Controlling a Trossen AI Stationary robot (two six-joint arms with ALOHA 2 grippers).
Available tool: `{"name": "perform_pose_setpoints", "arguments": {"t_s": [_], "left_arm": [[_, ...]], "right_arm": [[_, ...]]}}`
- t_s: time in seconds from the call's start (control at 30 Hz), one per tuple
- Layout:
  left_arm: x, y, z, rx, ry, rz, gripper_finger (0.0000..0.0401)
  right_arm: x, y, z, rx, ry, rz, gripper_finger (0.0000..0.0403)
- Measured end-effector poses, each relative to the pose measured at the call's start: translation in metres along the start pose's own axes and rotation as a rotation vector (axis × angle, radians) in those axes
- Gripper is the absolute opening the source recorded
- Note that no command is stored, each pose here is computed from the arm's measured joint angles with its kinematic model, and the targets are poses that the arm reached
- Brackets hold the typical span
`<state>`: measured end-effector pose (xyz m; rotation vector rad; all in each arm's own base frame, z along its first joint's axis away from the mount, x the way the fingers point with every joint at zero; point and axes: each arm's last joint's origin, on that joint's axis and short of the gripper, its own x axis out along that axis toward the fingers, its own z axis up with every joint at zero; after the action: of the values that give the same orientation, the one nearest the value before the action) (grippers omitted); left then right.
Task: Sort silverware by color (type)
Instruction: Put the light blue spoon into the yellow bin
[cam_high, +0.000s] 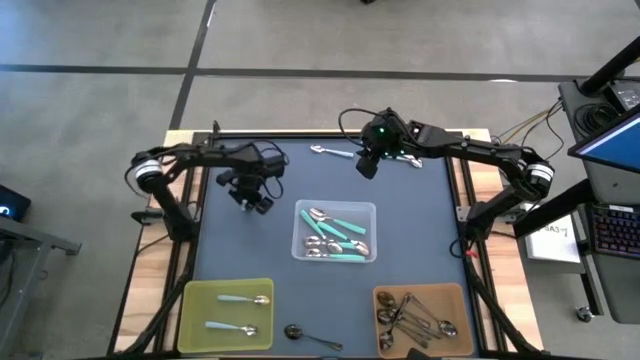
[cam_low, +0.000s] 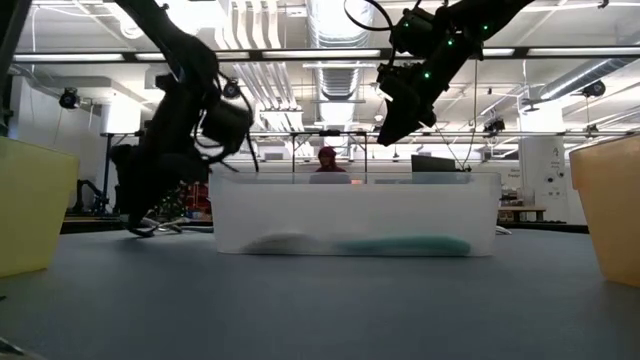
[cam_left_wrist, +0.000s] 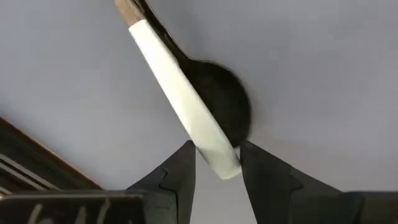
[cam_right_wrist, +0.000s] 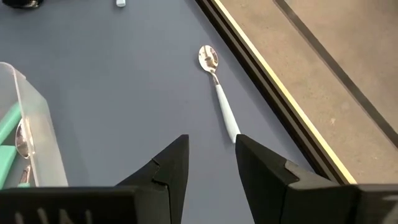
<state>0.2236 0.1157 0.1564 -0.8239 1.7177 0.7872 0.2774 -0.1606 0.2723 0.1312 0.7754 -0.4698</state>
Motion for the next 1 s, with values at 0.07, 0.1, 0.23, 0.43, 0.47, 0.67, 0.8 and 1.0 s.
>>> {"name": "perform_pose_setpoints", "arguments": {"t_s": [0.07,0.1,0.23,0.43,0.47,0.67,0.8,1.0], "left_arm": [[-0.008,0.000,-0.005,-0.012,-0.044,-0.017,0.0107],[-0.012,0.001,-0.007,-0.027,-0.070,-0.022,0.0107],[-0.019,0.008,-0.006,-0.120,-0.182,-0.033,0.0107],[-0.003,0.013,0.006,-0.169,-0.246,-0.073,0.0107],[0.002,0.014,0.009,-0.178,-0.241,-0.069,0.0107],[0.015,0.018,0.011,-0.271,-0.260,-0.001,0.0107],[0.010,0.015,0.010,-0.257,-0.315,-0.025,0.0107],[0.008,0.018,0.007,-0.263,-0.340,0.022,0.0107]], "right_arm": [[0.000,0.000,0.000,-0.004,0.000,0.000,0.0123],[0.000,0.000,0.000,-0.004,0.000,0.000,0.0123],[0.000,0.000,0.000,-0.012,0.000,0.000,0.0123],[0.000,0.000,0.000,-0.013,0.000,0.001,0.0123],[0.000,0.000,0.000,-0.008,0.000,0.001,0.0123],[0.000,0.000,0.000,0.033,0.002,0.002,0.0123],[0.000,0.000,0.000,0.039,0.003,0.002,0.0123],[0.000,0.000,0.000,0.043,0.003,0.002,0.0123]]}}
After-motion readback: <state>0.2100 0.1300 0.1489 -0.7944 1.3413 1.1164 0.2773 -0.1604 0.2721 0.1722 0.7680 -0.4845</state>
